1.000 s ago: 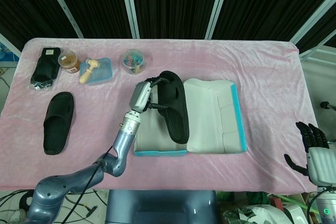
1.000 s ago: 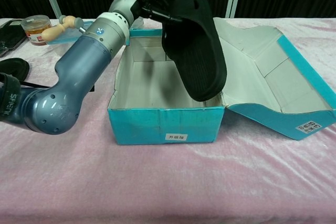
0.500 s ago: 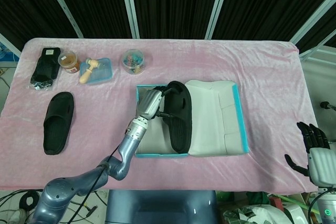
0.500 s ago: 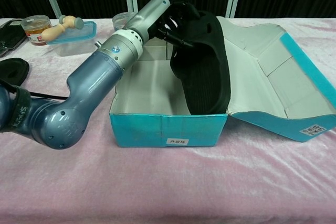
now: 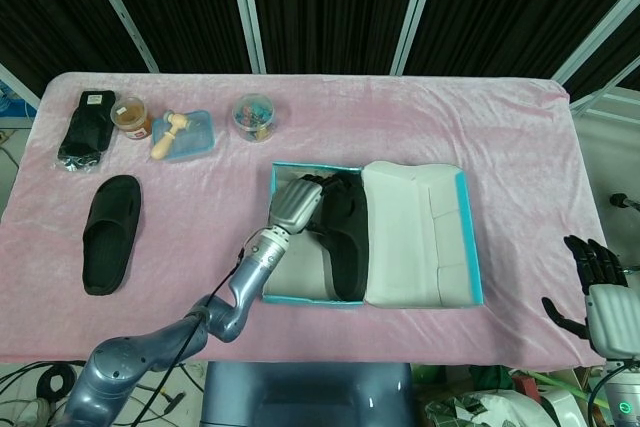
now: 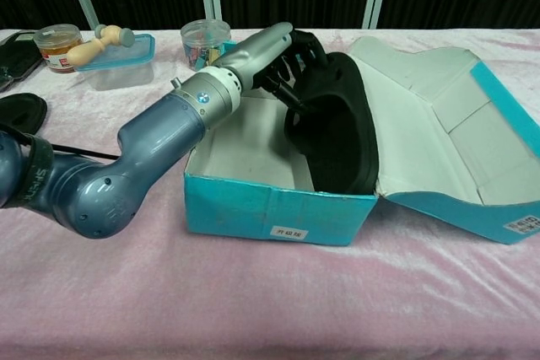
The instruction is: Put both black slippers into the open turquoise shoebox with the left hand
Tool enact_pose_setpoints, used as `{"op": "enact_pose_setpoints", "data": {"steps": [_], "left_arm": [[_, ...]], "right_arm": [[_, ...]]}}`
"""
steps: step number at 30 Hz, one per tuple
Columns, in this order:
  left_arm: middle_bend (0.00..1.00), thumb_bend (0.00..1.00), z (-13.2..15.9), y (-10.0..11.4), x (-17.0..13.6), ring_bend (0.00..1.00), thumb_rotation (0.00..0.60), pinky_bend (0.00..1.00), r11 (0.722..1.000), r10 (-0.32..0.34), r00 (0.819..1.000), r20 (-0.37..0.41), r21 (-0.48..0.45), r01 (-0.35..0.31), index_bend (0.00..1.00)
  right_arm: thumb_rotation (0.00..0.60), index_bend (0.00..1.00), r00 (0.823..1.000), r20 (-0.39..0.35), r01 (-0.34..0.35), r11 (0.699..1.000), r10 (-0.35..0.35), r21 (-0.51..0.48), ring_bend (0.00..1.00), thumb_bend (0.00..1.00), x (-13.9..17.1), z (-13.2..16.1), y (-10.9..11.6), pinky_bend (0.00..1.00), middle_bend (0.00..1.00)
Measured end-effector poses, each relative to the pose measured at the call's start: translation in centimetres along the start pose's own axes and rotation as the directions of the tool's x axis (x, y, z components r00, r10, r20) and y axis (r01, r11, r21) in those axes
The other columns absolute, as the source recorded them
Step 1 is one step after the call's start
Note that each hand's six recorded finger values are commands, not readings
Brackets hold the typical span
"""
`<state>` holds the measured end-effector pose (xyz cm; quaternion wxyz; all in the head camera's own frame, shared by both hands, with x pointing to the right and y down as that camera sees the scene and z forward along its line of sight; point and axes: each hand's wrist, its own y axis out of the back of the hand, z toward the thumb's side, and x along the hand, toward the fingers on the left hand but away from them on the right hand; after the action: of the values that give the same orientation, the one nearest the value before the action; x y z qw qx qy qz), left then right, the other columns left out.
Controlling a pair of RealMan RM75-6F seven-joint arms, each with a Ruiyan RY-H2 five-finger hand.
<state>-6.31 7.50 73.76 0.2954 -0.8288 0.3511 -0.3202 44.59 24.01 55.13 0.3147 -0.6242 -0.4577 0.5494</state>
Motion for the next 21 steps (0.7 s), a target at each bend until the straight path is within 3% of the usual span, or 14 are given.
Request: {"op": "enact_pose_setpoints", "data": {"steps": [8,13,21], "left_arm": [[0.13,0.00,-0.1,-0.8,-0.2,0.02,0.600,0.03,0.992,-0.060,0.998,0.009,0.108,0.059,0.01],[0.02,0.00,-0.3,-0.2,-0.8,0.00,0.600,0.00,0.990,-0.063,0.998,0.002,0.123,0.062,0.00],[0.00,0.00,-0.3,2.4,-1.9,0.00,0.588,0.00,0.990,-0.048,0.999,-0.013,0.135,0.049,0.00]], "right_arm": [[0.600,0.00,1.000,-0.008,-0.009,1.000,0.009,-0.005,0.00,0.17,0.0,0.2,-0.2,0.07,0.07],[0.600,0.00,1.000,-0.016,-0.011,1.000,0.011,-0.006,0.00,0.17,-0.1,0.4,-0.2,0.07,0.07],[0.600,0.00,1.000,-0.021,-0.013,1.000,0.013,-0.009,0.00,0.17,-0.4,0.5,-0.2,0.07,0.07]]}}
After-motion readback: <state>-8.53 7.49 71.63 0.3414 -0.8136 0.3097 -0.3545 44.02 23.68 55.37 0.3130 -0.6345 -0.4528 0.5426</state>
